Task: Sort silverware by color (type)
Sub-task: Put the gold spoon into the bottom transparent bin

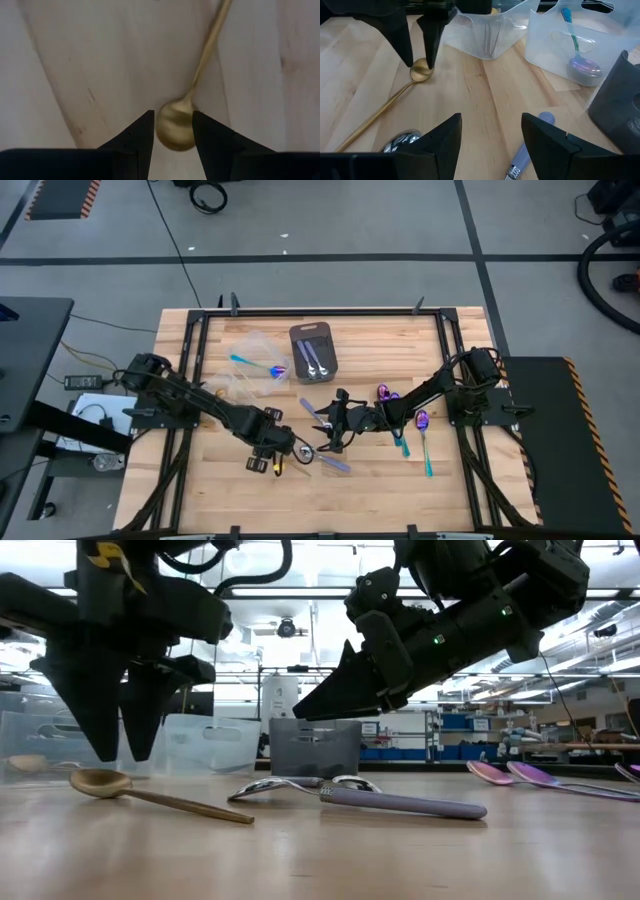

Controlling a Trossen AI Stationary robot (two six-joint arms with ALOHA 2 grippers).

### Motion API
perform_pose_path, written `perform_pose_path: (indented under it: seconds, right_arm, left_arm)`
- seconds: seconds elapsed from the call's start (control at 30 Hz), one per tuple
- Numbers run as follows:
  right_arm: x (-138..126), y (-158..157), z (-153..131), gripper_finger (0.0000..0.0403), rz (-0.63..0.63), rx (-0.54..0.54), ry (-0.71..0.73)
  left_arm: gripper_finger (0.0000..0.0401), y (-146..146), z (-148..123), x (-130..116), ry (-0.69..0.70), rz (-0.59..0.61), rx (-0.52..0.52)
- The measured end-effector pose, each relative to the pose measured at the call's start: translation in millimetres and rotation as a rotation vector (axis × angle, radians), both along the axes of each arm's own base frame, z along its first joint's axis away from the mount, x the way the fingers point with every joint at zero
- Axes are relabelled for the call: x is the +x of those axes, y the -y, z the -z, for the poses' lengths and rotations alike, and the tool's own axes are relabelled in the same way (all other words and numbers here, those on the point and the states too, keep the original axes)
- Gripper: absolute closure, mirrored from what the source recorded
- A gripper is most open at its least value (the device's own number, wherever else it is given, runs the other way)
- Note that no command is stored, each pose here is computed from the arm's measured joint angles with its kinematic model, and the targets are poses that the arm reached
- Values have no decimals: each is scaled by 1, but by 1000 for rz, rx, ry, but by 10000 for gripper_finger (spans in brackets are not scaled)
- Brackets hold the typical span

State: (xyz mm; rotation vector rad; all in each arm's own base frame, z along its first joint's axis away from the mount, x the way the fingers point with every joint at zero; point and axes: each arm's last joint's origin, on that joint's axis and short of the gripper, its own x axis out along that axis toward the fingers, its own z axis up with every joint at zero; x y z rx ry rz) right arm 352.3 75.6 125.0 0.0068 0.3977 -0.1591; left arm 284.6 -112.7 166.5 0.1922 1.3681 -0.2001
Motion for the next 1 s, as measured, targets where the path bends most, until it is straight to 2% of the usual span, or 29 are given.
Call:
perform_pose_path:
  seconds: [0.27,0.4,0.5,0.7,0.87,1.0]
  right_arm:
    - [0,0,0,188,0,0,0]
    - [0,0,0,188,6,14,2]
    - [0,0,0,188,6,14,2]
    - [0,0,0,188,6,14,2]
    - [0,0,0,188,6,14,4]
    - [0,0,0,188,5,12,3]
  left_arm:
    - [260,7,0,-2,-3,35,-21]
    - [260,12,-2,4,73,41,-40]
    - [260,19,0,7,124,108,-43]
    - [260,23,17,9,98,130,50]
    - [262,24,30,13,71,153,63]
    - [288,25,37,13,38,181,56]
